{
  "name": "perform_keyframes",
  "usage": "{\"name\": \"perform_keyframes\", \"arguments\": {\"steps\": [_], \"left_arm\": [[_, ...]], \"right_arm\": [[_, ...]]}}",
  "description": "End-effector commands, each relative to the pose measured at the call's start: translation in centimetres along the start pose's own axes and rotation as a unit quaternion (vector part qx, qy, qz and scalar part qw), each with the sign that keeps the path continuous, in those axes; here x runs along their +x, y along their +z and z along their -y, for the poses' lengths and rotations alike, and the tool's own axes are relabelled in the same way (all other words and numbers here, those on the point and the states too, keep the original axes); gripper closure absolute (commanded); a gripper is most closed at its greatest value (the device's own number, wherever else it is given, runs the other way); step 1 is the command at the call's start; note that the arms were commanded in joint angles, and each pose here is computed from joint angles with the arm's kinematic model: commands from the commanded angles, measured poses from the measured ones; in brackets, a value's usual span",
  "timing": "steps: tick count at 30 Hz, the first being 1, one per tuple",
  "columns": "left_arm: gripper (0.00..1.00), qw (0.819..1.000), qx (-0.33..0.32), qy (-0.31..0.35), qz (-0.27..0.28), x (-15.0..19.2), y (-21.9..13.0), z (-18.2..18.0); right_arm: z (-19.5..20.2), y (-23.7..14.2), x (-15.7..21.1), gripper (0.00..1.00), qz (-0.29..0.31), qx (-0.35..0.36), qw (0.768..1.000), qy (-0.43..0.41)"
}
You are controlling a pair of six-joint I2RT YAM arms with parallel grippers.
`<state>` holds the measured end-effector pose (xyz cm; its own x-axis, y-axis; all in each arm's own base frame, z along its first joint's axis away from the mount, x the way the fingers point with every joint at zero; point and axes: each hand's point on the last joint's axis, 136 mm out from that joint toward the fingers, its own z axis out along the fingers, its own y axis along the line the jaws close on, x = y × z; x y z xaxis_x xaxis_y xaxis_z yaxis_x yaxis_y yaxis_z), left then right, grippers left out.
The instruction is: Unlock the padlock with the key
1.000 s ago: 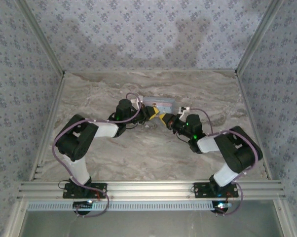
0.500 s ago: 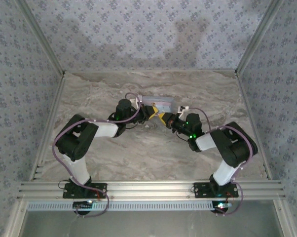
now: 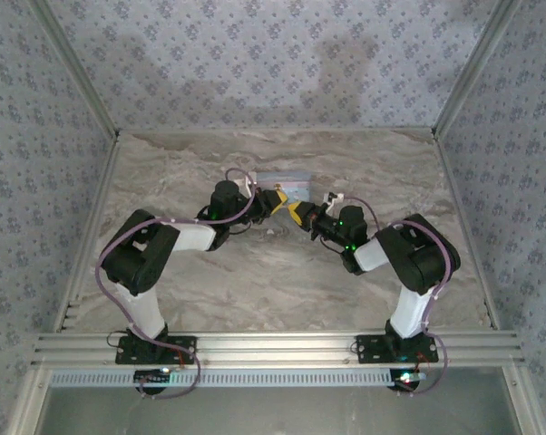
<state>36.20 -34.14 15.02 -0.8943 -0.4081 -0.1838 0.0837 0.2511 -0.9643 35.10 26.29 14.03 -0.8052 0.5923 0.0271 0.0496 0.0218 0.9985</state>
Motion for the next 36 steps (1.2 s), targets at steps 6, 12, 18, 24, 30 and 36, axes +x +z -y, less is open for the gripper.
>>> {"name": "perform_keyframes", "arguments": {"steps": [6,12,18,24,30,36], "left_arm": [[1.00,0.977,0.114,0.052,-0.174,8.4,-0.3,6.6],[1.00,0.976,0.116,0.053,-0.174,8.4,-0.3,6.7],[1.00,0.976,0.121,0.056,-0.171,8.4,-0.4,6.8],[1.00,0.976,0.122,0.061,-0.169,8.4,-0.6,6.7],[1.00,0.976,0.125,0.063,-0.168,8.5,-0.7,6.7],[1.00,0.975,0.129,0.065,-0.167,8.5,-0.8,6.9]], "right_arm": [[-1.9,0.6,1.3,1.00,0.001,0.000,0.985,-0.170],[0.0,-0.4,1.2,1.00,0.005,0.036,0.974,-0.223],[-0.4,-0.2,1.7,1.00,0.002,-0.005,0.984,-0.177],[-2.3,0.1,3.1,1.00,0.003,-0.038,0.987,-0.156],[-2.6,-0.1,2.8,1.00,0.019,-0.040,0.993,-0.108],[-1.6,0.5,2.2,1.00,0.012,-0.031,0.999,-0.023]]}}
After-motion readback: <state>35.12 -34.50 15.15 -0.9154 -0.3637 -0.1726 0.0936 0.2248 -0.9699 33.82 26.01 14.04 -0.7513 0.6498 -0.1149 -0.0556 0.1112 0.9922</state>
